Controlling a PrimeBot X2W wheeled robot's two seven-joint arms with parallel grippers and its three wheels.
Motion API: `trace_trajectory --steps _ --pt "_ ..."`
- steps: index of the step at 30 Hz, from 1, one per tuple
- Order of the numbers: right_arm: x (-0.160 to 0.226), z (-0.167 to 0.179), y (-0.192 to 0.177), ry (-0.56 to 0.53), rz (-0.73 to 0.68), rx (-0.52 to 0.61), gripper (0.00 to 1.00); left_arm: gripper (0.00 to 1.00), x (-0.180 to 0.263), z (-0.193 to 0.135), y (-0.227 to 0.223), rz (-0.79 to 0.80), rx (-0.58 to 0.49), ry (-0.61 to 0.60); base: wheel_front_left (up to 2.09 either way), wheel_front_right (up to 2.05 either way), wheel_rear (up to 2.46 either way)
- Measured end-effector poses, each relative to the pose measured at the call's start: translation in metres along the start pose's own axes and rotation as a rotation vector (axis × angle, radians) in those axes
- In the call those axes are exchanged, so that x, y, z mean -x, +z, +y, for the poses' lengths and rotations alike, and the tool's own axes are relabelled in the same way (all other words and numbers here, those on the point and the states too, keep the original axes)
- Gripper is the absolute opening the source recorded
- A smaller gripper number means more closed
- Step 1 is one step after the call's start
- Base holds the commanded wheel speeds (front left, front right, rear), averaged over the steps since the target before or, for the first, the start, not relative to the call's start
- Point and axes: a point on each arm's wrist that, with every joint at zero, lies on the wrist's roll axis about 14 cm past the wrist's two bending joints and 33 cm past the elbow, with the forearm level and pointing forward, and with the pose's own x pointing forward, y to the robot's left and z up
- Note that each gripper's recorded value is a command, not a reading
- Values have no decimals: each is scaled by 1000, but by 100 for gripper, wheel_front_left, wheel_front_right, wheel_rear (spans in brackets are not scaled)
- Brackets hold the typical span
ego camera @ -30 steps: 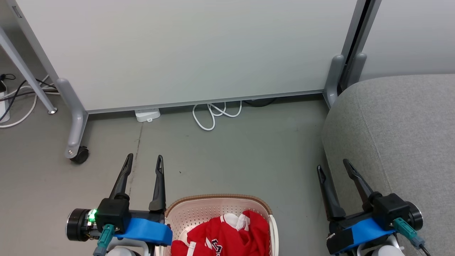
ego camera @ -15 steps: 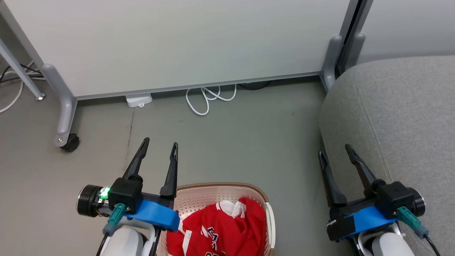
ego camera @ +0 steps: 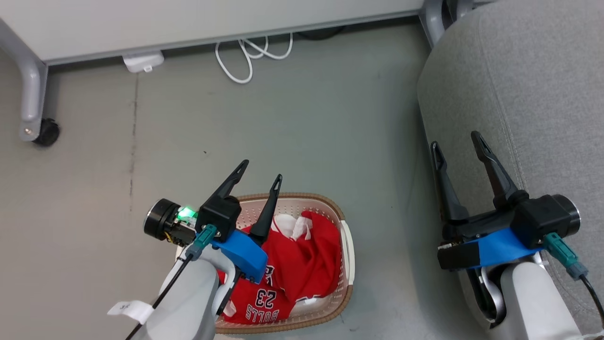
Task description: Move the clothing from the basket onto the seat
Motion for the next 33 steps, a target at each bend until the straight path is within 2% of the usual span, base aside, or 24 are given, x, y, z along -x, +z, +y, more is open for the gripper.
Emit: trace_trajectory --steps 8,17,30,33 --pt "-23 -12 -26 -11 35 14 100 100 -24 -35 -76 218 46 -175 0 0 0" --pt "-39 -24 -64 -22 95 44 100 100 -27 -55 -155 454 116 -273 0 0 0" --pt "-53 -33 -120 -20 172 80 100 100 -1 -45 -260 852 193 -285 0 0 0" --pt "-53 -36 -131 -23 190 88 100 100 1 -44 -272 897 206 -288 0 0 0"
